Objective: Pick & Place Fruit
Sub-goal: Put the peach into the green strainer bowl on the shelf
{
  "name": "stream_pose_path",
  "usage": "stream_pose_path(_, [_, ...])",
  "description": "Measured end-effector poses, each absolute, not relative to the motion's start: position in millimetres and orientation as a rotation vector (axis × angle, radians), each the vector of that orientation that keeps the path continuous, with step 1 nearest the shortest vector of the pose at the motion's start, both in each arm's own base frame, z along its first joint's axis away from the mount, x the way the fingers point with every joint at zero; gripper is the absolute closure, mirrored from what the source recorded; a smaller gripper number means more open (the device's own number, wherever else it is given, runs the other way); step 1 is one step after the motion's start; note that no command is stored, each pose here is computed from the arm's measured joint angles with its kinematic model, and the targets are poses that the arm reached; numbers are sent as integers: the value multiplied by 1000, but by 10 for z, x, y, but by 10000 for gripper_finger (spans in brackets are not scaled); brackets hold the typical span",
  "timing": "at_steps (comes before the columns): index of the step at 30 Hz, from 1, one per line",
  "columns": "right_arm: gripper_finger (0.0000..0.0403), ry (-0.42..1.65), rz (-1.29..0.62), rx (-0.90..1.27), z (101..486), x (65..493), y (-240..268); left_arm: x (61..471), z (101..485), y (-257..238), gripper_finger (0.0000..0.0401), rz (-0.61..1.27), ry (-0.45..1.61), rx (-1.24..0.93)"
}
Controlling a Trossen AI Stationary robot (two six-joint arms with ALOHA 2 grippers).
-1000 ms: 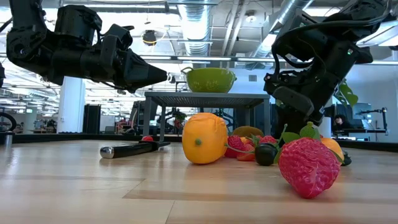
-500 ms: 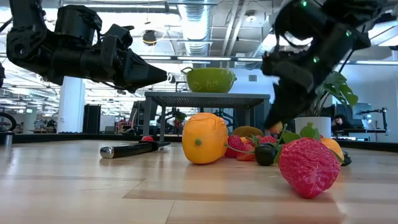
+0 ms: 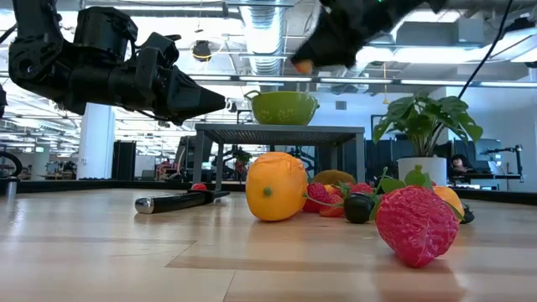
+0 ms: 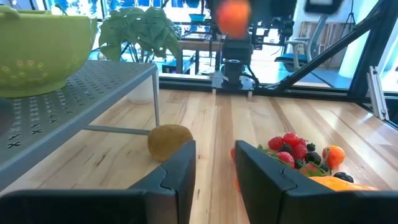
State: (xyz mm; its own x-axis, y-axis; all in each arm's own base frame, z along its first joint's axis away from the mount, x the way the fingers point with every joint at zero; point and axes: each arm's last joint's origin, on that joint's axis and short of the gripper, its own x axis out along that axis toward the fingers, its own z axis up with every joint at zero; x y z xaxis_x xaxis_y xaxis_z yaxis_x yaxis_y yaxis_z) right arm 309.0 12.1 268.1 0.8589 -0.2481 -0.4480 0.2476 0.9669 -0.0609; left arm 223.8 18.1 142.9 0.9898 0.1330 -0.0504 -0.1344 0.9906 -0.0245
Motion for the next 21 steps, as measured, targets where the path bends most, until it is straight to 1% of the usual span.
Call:
stream_pose_path(4, [281, 408, -307, -49, 2926, 3169, -80, 2238, 1429, 182, 295, 134, 49, -28])
stream_pose_path(9, [281, 369, -405, -40, 3086, 3185, -404, 2238, 1428, 182, 295, 134, 49, -28])
stream_pose_path(15, [280, 369, -526, 0, 3093, 3115, -780, 2238, 1429, 181, 295, 133, 49, -28])
stream_pose_path(21, [281, 373, -606, 22, 3080, 3052, -1026, 2238, 1428, 181, 295, 132, 49, -28])
